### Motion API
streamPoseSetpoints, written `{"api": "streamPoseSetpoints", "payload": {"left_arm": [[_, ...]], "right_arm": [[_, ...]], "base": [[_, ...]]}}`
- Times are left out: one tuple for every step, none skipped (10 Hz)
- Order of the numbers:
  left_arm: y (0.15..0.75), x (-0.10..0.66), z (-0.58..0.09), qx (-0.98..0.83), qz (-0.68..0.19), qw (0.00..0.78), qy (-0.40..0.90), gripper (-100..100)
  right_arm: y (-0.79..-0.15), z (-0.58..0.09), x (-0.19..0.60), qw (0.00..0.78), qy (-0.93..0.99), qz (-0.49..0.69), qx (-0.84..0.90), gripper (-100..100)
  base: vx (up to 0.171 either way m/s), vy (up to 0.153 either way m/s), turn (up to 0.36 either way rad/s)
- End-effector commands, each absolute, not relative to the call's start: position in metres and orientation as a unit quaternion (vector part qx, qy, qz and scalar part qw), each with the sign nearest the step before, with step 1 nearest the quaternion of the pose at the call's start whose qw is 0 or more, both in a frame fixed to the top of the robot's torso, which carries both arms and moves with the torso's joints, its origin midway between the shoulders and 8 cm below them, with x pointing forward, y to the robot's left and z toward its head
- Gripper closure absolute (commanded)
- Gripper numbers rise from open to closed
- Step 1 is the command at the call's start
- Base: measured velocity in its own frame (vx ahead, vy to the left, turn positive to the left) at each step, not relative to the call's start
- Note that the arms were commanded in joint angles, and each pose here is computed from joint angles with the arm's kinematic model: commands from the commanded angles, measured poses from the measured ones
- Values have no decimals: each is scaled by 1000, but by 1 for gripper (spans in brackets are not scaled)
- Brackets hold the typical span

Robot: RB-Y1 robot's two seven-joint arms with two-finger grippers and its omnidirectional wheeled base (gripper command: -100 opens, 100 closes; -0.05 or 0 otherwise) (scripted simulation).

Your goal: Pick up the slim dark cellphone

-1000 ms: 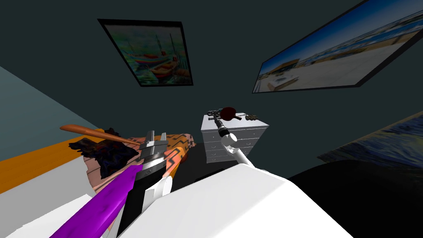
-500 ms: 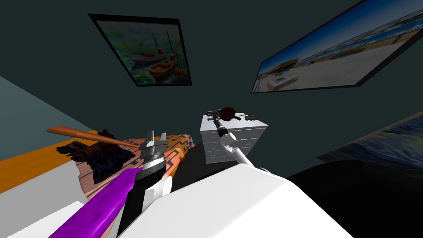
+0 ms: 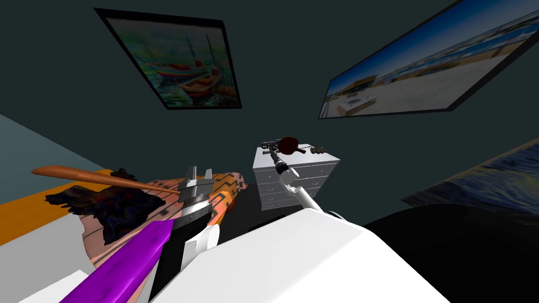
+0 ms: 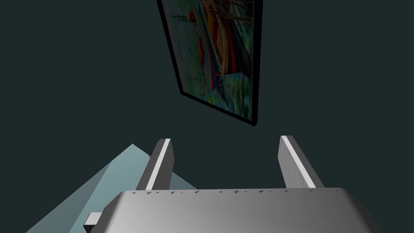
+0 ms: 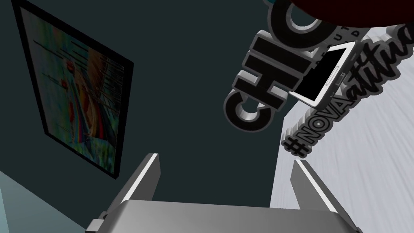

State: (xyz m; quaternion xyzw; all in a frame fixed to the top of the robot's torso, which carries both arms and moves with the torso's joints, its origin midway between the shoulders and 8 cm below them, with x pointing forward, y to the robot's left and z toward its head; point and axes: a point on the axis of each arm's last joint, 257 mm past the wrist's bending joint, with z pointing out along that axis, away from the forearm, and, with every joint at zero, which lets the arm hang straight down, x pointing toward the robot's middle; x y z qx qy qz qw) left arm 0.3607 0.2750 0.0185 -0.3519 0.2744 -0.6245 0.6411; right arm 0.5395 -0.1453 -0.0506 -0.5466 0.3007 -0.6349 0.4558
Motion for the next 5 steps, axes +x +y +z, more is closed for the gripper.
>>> {"api": "streamPoseSetpoints", "payload": {"left_arm": [[275,361,19,-352,-624,641,274,0],[275,361,19,-352,-624,641,274,0],[275,361,18,-352,-624,641,274,0],[275,361,19,-352,-624,641,274,0],[275,361,19,-352,-624,641,274,0]], "right_arm": [[-143,-52,540,467,308,-623,-546,-100],[-137,-56,543,477,310,-612,-549,-100],[-135,-57,543,485,317,-603,-548,-100],[-134,-58,543,488,319,-600,-548,-100],[-129,-61,546,498,322,-587,-551,-100]], "base": [[23,-3,5],[46,-15,-76],[50,-20,-50],[21,-13,8],[42,-28,-73]]}}
